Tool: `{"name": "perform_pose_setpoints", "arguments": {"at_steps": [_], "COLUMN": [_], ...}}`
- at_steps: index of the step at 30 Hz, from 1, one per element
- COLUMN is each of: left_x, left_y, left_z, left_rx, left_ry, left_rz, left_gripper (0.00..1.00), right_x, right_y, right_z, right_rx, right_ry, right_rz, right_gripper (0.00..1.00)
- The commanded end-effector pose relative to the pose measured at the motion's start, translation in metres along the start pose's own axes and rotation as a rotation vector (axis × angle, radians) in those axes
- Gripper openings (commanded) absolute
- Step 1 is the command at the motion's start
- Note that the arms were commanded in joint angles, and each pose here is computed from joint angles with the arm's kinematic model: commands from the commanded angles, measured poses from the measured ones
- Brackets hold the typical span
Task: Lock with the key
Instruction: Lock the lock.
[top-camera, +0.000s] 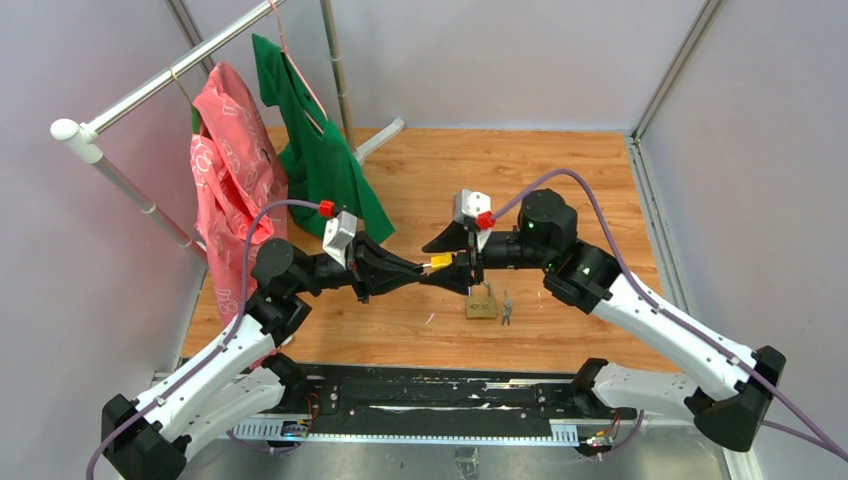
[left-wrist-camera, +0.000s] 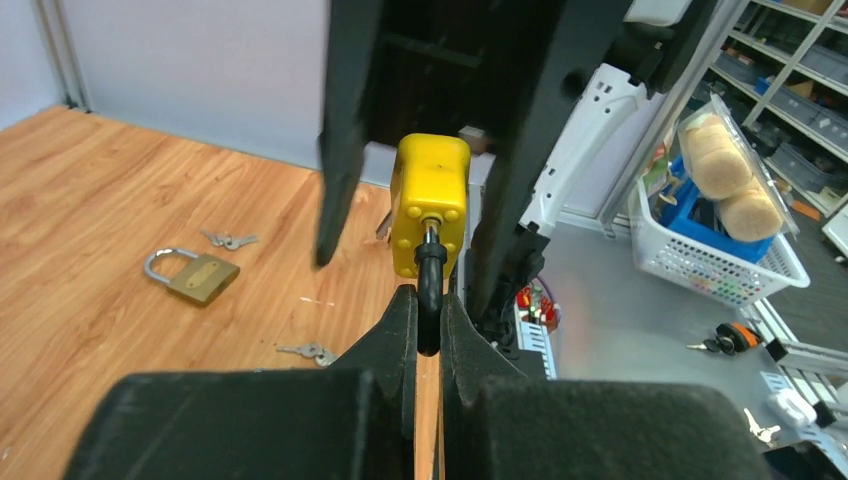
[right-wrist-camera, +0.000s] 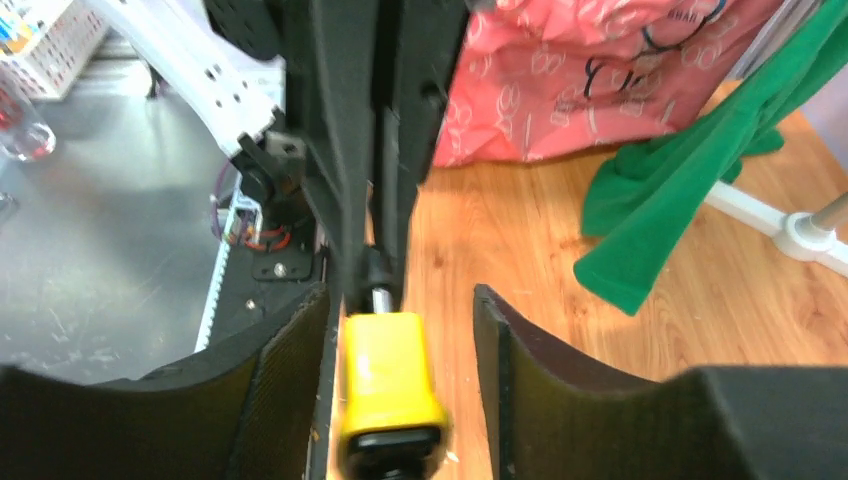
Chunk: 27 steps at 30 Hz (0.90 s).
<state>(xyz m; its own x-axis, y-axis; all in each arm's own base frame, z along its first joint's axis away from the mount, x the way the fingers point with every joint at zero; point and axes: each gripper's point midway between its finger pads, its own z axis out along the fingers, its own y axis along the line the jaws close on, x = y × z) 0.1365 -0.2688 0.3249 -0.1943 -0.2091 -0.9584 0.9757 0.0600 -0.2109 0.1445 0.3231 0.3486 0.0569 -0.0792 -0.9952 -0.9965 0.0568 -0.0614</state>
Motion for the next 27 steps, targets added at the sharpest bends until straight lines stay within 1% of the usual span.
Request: {"name": "perform_pose_setpoints", "arguments": {"at_steps": [1, 2, 3, 11, 13, 16, 19, 20, 25, 26, 27], "left_x": [-0.016, -0.015, -0.014, -0.009, -0.009, -0.01, -0.01, -0.01, -0.01, -0.01, -0.011], "left_y": [-0.013, -0.013, -0.012, -0.011, -0.011, -0.01, -0.01, -0.01, -0.01, -0.011, -0.011], "left_z": [0.001, 0.001, 0.001, 0.0, 0.0, -0.001, 0.0, -0.001, 0.0, -0.001, -0.001], "left_rx": [0.056, 0.057, 0.058, 0.056, 0.053, 0.049, 0.048, 0.049, 0.049, 0.049, 0.05], "left_ry": [-0.052, -0.05, -0.048, -0.039, -0.039, -0.042, -0.042, -0.043, -0.043, -0.044, -0.045], "left_rz": [0.09, 0.093, 0.093, 0.099, 0.097, 0.096, 0.096, 0.097, 0.095, 0.095, 0.094], "left_gripper": [0.0, 0.0, 0.0, 0.0, 0.0, 0.0, 0.0, 0.0, 0.0, 0.0, 0.0], "right_x": [0.016, 0.014, 0.011, -0.013, -0.011, -0.003, 0.001, 0.002, 0.003, 0.003, 0.005], "right_y": [0.004, 0.003, 0.003, 0.022, 0.029, 0.027, 0.023, 0.022, 0.013, 0.013, 0.012], "right_z": [0.001, 0.001, 0.001, -0.015, -0.022, -0.029, -0.029, -0.028, -0.022, -0.022, -0.022], "right_rx": [-0.027, -0.025, -0.026, -0.103, -0.123, -0.082, -0.048, -0.041, -0.014, -0.014, -0.013], "right_ry": [0.068, 0.064, 0.061, 0.007, 0.024, 0.056, 0.058, 0.059, 0.056, 0.056, 0.063], "right_rz": [0.057, 0.06, 0.063, 0.058, 0.072, 0.091, 0.111, 0.12, 0.135, 0.134, 0.135], "right_gripper": [0.72, 0.76, 0.77, 0.78, 0.79, 0.78, 0.74, 0.71, 0.47, 0.46, 0.48]}}
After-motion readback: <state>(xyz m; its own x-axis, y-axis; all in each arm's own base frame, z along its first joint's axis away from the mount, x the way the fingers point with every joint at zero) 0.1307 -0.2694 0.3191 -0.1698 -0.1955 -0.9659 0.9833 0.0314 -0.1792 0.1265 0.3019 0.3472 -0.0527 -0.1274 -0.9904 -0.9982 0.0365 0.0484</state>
